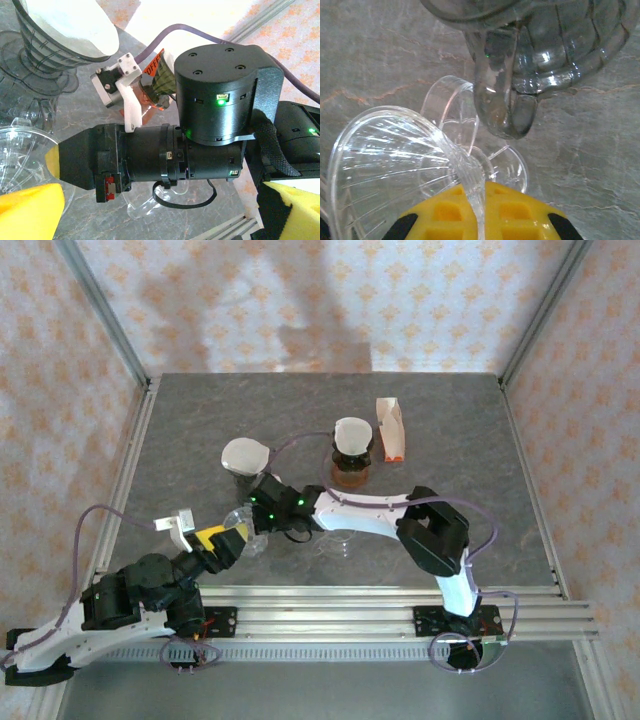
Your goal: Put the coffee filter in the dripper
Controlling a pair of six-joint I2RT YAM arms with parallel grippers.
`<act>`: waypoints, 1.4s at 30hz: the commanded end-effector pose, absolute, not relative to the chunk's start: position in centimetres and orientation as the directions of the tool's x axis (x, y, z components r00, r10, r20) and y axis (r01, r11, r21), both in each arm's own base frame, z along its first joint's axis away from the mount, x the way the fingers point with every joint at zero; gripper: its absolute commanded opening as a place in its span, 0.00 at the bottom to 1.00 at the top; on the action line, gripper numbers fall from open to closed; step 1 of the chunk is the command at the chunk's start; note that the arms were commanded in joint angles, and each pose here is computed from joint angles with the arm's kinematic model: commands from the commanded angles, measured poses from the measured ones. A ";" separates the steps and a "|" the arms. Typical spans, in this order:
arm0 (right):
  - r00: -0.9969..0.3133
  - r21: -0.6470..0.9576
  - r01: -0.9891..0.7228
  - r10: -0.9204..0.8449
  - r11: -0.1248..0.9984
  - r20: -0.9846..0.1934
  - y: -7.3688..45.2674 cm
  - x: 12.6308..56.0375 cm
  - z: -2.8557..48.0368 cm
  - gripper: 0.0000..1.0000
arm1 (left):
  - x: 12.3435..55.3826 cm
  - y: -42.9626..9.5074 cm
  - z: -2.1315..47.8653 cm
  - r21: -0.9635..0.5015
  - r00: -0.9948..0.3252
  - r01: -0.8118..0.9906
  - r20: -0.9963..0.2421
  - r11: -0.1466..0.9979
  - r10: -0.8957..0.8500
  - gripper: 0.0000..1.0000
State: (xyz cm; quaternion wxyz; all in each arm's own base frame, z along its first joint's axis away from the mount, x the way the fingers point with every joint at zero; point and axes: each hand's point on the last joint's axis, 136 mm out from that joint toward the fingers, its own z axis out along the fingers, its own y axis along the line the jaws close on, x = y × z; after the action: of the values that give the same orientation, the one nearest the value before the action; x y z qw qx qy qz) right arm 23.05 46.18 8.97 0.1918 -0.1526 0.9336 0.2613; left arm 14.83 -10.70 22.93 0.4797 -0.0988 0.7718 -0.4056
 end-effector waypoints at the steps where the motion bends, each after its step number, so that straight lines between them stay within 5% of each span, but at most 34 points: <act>1: -0.863 0.453 -0.385 -0.140 0.804 -0.485 45.5 23.6 11.1 0.00 | 15.1 -10.8 22.6 -0.717 -0.515 0.222 -0.662 0.661 -0.545 1.00; 17: -0.802 0.434 -0.338 -0.013 0.835 -0.597 34.1 21.7 20.4 0.00 | 16.4 -14.0 24.1 -0.722 -0.508 0.249 -0.665 0.646 -0.547 0.99; 29: -0.831 0.387 -0.217 0.038 0.896 -0.555 25.3 20.0 21.1 0.00 | 17.0 -18.4 23.2 -0.632 -0.587 0.277 -0.708 0.724 -0.393 1.00; 42: -0.877 0.395 -0.134 0.077 0.909 -0.474 23.4 20.5 19.2 0.00 | 17.3 -20.0 21.5 -0.647 -0.610 0.274 -0.689 0.712 -0.391 1.00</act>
State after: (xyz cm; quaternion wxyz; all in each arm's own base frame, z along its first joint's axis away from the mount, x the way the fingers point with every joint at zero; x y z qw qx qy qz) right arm 20.71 23.91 19.38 0.2553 -0.0249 0.9431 0.2115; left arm 17.38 -20.10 21.06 0.4334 -0.0336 0.8223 -0.3673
